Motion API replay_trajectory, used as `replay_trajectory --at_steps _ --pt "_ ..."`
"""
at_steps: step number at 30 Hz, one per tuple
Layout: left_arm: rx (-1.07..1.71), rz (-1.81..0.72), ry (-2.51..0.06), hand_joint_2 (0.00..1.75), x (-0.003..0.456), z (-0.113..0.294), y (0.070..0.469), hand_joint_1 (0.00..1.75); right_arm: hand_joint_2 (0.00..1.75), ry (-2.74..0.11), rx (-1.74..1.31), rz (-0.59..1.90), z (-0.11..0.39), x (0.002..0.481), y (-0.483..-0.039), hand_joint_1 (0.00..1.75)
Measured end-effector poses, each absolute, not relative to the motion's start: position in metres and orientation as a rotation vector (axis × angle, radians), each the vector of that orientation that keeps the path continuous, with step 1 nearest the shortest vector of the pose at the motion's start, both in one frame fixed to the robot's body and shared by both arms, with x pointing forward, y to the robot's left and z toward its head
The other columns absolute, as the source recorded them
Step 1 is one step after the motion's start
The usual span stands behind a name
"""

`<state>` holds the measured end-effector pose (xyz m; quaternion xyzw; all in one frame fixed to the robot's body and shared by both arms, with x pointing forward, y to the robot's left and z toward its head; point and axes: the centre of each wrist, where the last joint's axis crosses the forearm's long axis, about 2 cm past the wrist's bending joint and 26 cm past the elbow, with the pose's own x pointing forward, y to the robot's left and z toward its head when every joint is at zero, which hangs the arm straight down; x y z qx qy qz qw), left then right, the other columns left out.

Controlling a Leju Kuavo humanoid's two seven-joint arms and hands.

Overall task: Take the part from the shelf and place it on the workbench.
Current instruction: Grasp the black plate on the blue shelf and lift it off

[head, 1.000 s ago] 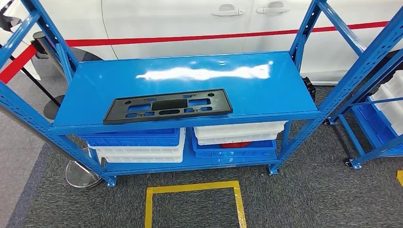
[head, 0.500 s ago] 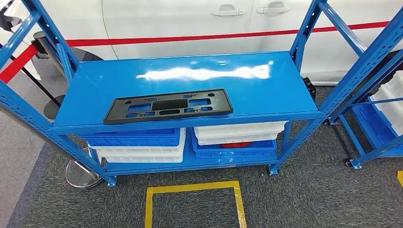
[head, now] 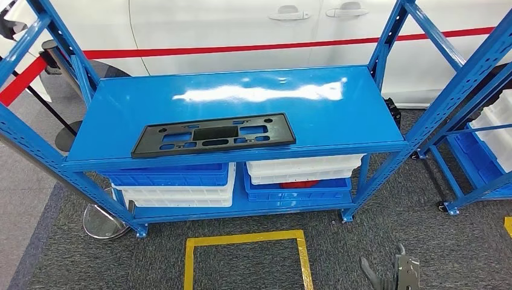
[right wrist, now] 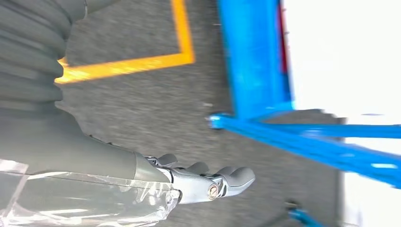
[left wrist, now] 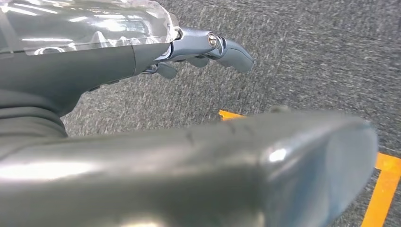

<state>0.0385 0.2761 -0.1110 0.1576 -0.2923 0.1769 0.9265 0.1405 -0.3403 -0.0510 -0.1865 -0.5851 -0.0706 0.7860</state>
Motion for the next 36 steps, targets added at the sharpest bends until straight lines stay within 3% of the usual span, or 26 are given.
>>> replay_trajectory --at_steps 16,30,36 --pt "0.304 0.294 -0.681 0.0 0.043 -0.111 0.274 0.0 1.75 -1.899 -0.41 0.145 0.062 0.217 -0.309 0.0" --pt "0.272 0.235 -0.747 0.0 0.048 -0.11 0.271 0.0 1.75 -2.236 -0.19 0.479 0.146 0.236 -0.221 0.0" --pt "0.267 0.215 -0.755 0.0 0.048 -0.11 0.271 0.0 1.75 -2.268 -0.276 0.638 0.153 0.23 -0.195 0.0"
